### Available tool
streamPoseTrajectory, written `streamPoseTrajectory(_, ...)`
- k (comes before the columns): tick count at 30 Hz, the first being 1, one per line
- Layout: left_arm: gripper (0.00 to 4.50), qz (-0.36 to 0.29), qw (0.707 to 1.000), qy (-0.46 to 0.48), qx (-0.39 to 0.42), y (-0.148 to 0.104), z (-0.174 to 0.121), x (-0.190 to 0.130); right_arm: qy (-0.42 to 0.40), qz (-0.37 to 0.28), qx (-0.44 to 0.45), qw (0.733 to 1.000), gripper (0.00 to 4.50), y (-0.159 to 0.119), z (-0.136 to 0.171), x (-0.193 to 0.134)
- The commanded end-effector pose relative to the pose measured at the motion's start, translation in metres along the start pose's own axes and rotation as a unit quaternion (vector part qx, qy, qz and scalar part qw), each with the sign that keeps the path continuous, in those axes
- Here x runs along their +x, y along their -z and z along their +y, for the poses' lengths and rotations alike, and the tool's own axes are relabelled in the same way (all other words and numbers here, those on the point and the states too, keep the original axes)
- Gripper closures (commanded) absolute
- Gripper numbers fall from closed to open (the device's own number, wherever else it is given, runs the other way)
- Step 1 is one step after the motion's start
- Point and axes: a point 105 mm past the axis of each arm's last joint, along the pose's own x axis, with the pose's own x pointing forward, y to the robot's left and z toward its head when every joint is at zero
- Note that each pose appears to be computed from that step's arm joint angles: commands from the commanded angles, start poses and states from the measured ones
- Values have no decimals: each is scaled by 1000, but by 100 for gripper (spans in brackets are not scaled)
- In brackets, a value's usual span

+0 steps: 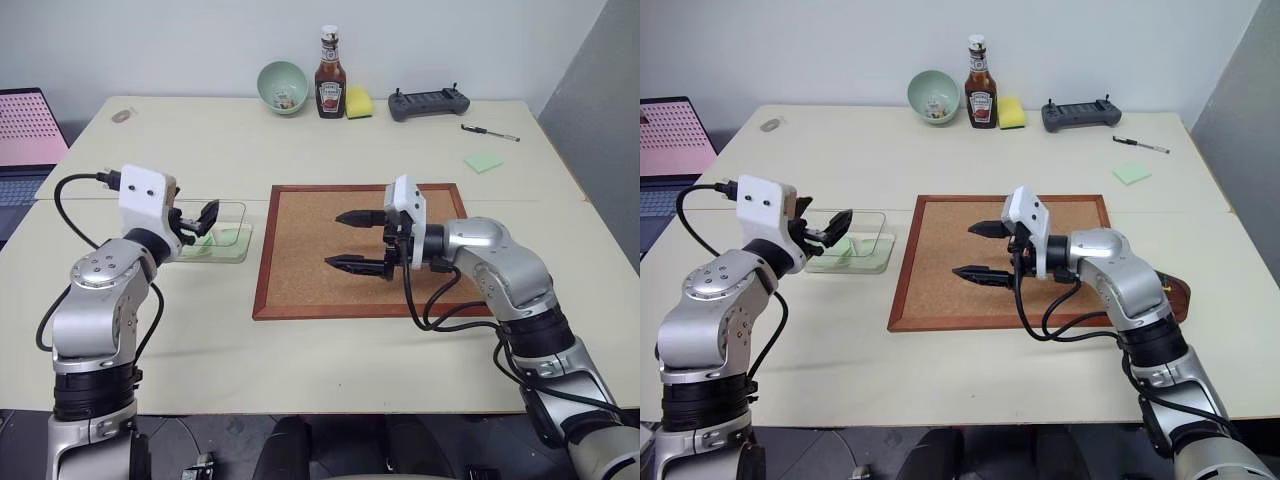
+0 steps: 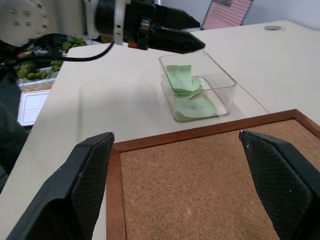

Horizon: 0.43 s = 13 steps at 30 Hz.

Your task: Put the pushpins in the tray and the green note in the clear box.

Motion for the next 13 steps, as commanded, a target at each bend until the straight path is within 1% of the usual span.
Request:
streamPoseTrajectory(1, 91, -50, 994, 90, 26, -20, -48, -5, 88, -19, -11, 996, 26, -6, -21, -28)
streamPoseTrajectory(3, 91, -61, 987, 144, 27, -20, -77, -9, 125, -8, -7, 992, 26, 2, -28, -46)
streamPoseTrajectory(4, 91, -57, 986, 158, 21, -18, -85, -10, 135, -2, -4, 991, 26, 6, -29, -53)
streamPoseTrajectory(9, 91, -49, 979, 199, 20, -7, -100, -6, 167, 28, 1, 986, 26, 22, -29, -76)
streamPoseTrajectory(13, 91, -58, 973, 224, 19, -6, -106, -5, 179, 46, -4, 983, 26, 29, -29, -84)
